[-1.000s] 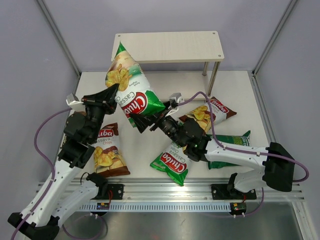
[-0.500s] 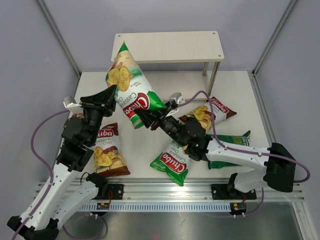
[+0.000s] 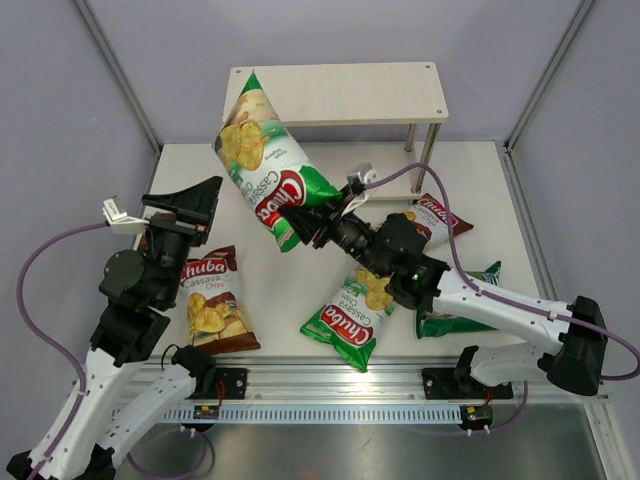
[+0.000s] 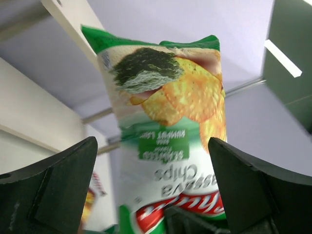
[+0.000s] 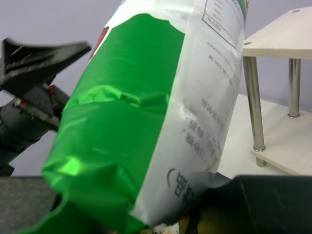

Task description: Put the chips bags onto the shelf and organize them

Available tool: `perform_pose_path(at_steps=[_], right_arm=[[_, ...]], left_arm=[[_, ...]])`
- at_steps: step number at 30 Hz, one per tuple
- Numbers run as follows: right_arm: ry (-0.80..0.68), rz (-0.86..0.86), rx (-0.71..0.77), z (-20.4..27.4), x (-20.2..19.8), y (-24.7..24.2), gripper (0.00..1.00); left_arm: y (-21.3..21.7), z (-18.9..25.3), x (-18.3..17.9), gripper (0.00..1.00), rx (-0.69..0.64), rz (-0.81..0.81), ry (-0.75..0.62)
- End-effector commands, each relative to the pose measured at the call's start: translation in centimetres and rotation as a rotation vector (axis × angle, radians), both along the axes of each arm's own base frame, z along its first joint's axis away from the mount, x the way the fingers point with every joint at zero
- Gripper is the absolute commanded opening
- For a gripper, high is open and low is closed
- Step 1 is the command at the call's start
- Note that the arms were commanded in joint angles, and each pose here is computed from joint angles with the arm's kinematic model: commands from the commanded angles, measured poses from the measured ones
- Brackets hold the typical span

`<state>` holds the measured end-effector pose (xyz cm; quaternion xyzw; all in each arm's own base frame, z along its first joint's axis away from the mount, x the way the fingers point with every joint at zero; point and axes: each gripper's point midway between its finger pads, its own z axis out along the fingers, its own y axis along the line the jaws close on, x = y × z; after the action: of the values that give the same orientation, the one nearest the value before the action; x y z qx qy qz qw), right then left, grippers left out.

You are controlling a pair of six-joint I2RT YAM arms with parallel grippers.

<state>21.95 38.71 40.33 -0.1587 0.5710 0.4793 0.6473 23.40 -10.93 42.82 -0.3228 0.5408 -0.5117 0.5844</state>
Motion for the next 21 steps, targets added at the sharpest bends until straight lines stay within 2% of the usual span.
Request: perform_pose_path(at_steps=[1, 5, 7, 13, 17, 21], right_arm=[[0.068, -0.002, 0.126, 5.4, 1.7, -3.4, 0.23], [0.168, -0.044, 0.200, 6.8, 5.0, -6.5, 0.22], [0.191, -0.080, 0.221, 7.7, 6.2, -7.9, 0.25], [0.317, -0.257, 0.401, 8.5, 12.9, -15.3, 0.24], [0.404, -0.204, 0.539, 9.6, 16.1, -18.1, 0.23], [0.447, -0.254, 0.617, 9.4, 19.2, -20.3, 0.24]], left_arm=[[2.8, 0.5, -0.4, 0.99, 0.255, 0.149, -0.009], [3.7, -1.1, -0.6, 0.99, 0.420, 0.183, 0.037], [3.9, -2.4, -0.7, 0.99, 0.508, 0.181, 0.065], [3.5, -5.3, -1.2, 0.99, 0.738, 0.100, 0.139], [3.2, -6.8, -1.7, 0.99, 0.839, 0.040, 0.179], [3.3, -8.6, -2.6, 0.99, 0.933, -0.013, 0.209]])
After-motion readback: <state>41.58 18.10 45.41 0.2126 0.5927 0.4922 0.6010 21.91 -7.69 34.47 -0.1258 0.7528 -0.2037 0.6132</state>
